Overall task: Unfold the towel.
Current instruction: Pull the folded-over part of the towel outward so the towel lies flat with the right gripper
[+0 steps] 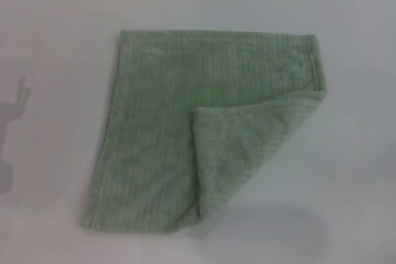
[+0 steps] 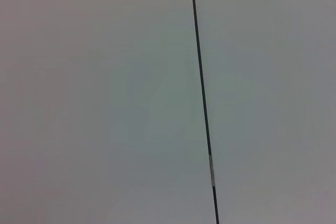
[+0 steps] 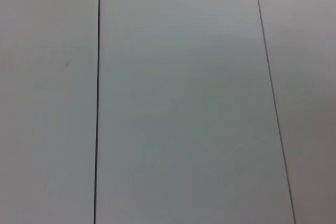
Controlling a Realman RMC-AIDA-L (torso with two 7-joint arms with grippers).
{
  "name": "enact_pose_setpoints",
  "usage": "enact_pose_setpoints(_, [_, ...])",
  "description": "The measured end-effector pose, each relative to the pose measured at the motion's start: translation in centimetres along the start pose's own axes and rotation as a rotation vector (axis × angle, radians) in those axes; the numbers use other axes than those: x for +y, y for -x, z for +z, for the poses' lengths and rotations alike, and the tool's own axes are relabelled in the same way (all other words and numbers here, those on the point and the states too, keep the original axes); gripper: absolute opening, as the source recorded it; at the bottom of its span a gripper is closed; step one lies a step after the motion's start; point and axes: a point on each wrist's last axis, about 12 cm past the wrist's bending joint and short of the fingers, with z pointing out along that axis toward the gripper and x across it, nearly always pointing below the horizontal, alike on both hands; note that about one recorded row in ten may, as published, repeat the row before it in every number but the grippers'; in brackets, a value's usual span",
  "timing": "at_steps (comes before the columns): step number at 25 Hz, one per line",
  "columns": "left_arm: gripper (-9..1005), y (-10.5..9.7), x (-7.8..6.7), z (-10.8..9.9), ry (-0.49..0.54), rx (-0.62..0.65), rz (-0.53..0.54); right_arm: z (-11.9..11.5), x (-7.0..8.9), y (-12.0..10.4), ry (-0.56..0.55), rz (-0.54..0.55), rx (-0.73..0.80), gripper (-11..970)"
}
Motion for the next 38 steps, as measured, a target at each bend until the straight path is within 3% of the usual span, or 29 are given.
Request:
enact_pose_setpoints(12, [777,0.2,-0.5,0.3,-0.008,-0.011,0.069,-0.5,0.1,0.2,-0.003,0.012,-0.004,806])
enact_pose_setpoints(38, [765,0.3,-0.5,1.1,-0.015,-0.007,0.074,-0.6,0.0,0.3,-0.007,0.005,-0.018,806])
